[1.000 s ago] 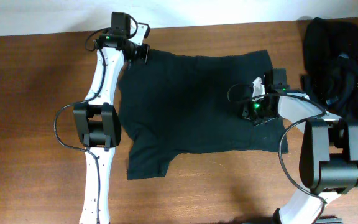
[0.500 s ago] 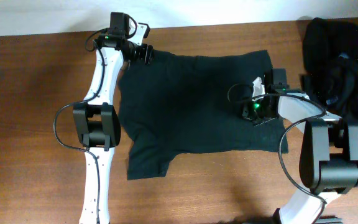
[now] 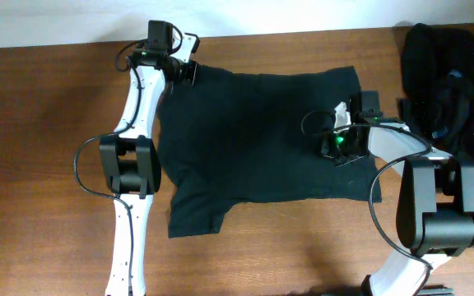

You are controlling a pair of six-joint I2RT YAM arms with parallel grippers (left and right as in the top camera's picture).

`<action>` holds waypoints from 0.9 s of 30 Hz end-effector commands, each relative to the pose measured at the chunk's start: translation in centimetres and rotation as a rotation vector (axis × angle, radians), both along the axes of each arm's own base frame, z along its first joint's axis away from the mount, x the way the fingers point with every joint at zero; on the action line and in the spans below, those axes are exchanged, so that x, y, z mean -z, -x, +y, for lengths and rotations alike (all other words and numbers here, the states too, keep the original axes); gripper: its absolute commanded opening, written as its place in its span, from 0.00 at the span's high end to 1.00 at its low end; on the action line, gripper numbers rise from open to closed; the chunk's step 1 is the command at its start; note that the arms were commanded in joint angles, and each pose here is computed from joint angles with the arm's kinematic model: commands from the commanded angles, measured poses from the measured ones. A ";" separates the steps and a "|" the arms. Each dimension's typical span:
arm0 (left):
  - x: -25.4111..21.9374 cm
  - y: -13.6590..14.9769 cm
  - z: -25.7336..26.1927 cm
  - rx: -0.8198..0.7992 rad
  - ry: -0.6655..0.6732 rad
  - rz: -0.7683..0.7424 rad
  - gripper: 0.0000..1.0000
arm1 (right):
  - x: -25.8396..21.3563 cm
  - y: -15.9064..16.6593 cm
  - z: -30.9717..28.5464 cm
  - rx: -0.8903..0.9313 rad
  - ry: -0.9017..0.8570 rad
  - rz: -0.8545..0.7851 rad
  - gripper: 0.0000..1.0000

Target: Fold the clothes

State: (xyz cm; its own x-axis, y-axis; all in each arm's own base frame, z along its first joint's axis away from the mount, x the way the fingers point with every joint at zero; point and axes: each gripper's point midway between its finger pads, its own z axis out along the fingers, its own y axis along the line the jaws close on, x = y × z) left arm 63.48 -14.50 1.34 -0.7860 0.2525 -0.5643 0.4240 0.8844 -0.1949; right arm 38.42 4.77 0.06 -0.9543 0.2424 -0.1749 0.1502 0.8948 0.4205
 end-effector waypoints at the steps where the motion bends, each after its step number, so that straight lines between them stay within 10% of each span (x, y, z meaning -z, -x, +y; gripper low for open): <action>1: 1.4 -0.2 0.4 0.002 -0.013 0.002 1.00 | 0.8 0.6 0.0 0.001 0.025 0.023 0.96; 20: -2.8 -4.0 2.2 -0.083 -0.101 -0.189 0.98 | 0.8 0.5 0.0 0.001 0.025 0.020 0.96; 24: -3.0 -4.3 2.2 -0.084 -0.098 -0.203 0.02 | 0.8 0.5 0.0 0.001 0.025 0.020 0.96; 27: -3.4 -4.5 2.2 -0.086 -0.096 -0.215 0.01 | 0.8 0.5 0.0 0.000 0.025 0.019 0.96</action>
State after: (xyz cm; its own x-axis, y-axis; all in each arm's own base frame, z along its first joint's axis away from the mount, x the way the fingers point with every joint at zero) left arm 67.39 -12.82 4.60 -0.6831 0.2532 -0.6850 0.3816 0.9235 -0.0392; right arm 38.50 4.90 0.08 -0.9544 0.2391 -0.1790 0.1456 0.8956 0.4203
